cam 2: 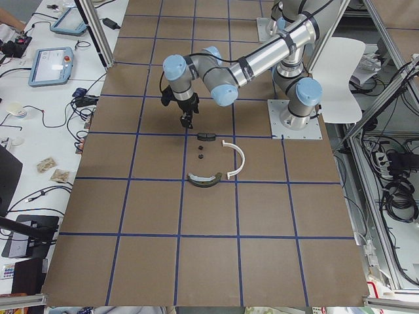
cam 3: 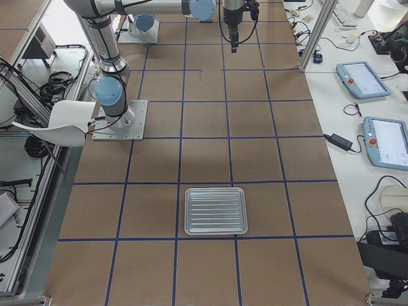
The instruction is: Place bearing gear from tray to pile
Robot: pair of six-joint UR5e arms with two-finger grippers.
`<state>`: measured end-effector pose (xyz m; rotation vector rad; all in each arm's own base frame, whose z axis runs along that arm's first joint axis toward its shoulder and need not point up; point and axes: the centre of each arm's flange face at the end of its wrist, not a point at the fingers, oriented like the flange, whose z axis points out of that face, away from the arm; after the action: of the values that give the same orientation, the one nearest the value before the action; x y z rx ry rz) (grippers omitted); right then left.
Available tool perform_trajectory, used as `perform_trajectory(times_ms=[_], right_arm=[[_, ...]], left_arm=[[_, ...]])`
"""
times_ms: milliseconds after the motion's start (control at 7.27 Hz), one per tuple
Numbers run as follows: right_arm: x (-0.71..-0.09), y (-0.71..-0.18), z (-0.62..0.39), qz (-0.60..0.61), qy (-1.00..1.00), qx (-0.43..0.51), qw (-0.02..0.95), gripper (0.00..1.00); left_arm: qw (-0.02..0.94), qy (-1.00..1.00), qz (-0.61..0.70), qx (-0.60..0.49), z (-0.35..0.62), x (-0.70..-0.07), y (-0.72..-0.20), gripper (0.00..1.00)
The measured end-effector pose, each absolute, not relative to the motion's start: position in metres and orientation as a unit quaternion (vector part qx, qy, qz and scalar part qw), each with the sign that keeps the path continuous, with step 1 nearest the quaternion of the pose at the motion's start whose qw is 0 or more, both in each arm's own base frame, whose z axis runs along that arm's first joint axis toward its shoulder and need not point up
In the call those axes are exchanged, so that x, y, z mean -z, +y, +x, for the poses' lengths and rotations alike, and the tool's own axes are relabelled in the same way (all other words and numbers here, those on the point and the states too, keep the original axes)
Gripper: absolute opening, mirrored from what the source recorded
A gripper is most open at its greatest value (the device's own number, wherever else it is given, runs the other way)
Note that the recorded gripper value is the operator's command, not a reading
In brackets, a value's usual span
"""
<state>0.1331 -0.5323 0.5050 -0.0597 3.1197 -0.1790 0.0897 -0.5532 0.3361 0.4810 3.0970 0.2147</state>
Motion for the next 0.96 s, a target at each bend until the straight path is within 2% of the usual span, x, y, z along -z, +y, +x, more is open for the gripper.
perform_trajectory(times_ms=[413, 963], right_arm=[[-0.508, -0.530, 0.133, -0.020, 0.998, 0.056, 0.007, 1.00], [-0.509, -0.526, 0.132, -0.020, 0.998, 0.055, 0.003, 1.00]], left_arm=[[0.040, 0.988, 0.148, -0.003, -0.030, -0.411, -0.569, 0.88], [0.029, 0.996, 0.085, 0.012, -0.112, -0.468, -0.518, 0.97]])
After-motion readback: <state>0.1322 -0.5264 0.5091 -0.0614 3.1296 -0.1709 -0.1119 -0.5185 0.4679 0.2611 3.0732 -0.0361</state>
